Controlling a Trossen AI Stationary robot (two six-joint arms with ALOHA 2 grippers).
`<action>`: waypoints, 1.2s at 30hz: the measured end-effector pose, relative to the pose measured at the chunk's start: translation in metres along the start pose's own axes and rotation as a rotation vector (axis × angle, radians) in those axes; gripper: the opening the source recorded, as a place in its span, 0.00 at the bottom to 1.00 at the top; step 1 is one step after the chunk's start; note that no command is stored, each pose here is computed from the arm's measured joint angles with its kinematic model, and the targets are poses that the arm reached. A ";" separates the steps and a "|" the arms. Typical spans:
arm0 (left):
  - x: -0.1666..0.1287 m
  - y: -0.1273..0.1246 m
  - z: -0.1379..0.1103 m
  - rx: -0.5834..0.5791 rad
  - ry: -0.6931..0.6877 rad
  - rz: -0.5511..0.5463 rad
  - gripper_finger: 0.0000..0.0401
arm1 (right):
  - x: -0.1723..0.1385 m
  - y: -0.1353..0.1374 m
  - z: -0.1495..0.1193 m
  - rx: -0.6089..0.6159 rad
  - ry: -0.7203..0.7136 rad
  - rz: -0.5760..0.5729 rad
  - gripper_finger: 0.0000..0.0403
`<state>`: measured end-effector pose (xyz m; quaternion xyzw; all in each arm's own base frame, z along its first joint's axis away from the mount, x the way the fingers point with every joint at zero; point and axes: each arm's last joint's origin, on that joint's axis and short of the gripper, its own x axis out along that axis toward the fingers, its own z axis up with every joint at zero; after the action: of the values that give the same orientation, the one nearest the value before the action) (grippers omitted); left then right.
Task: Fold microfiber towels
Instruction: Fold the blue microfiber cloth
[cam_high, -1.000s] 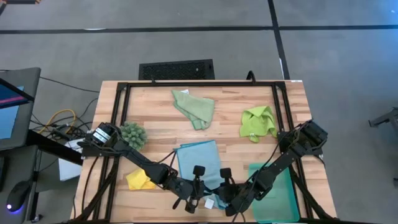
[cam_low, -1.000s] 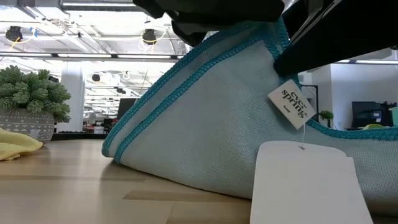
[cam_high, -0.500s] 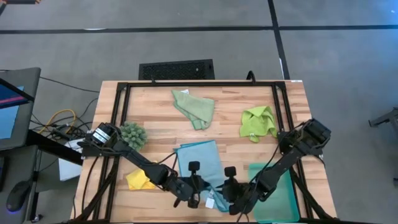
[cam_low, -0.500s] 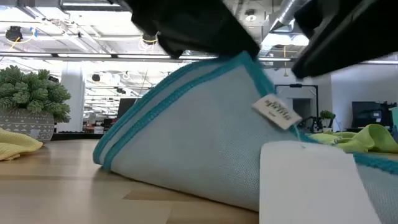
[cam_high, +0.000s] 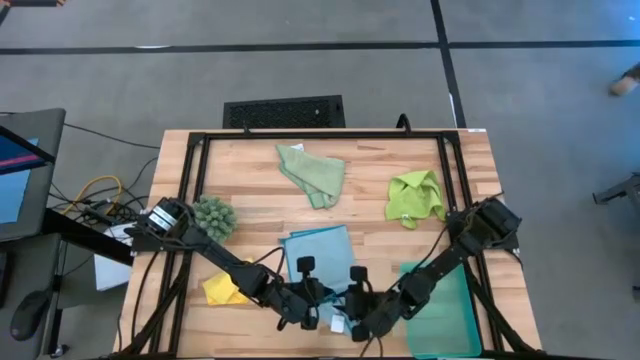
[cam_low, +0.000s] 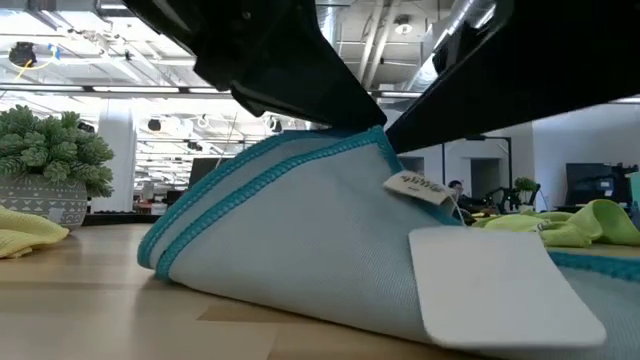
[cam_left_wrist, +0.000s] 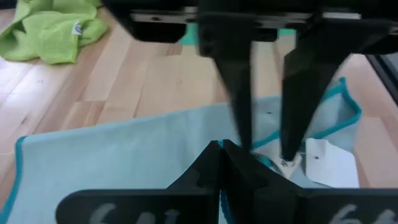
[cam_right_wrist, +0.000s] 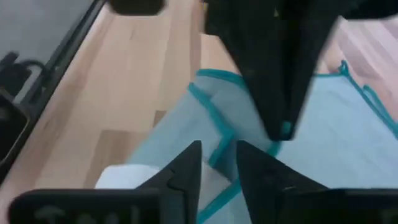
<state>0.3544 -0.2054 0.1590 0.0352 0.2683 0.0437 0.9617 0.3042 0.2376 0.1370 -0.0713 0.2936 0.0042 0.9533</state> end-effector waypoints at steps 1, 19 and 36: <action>0.000 0.000 0.000 0.002 0.001 0.000 0.00 | 0.003 -0.003 0.001 0.029 0.002 0.002 0.36; -0.001 -0.001 -0.001 0.009 0.003 -0.003 0.00 | 0.021 -0.003 -0.002 0.051 -0.010 0.124 0.14; -0.013 -0.020 0.020 0.054 -0.229 -0.055 0.00 | -0.038 0.012 0.022 -0.024 -0.114 0.035 0.03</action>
<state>0.3549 -0.2273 0.1806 0.0586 0.1587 0.0059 0.9856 0.2842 0.2539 0.1748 -0.0771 0.2398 0.0283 0.9673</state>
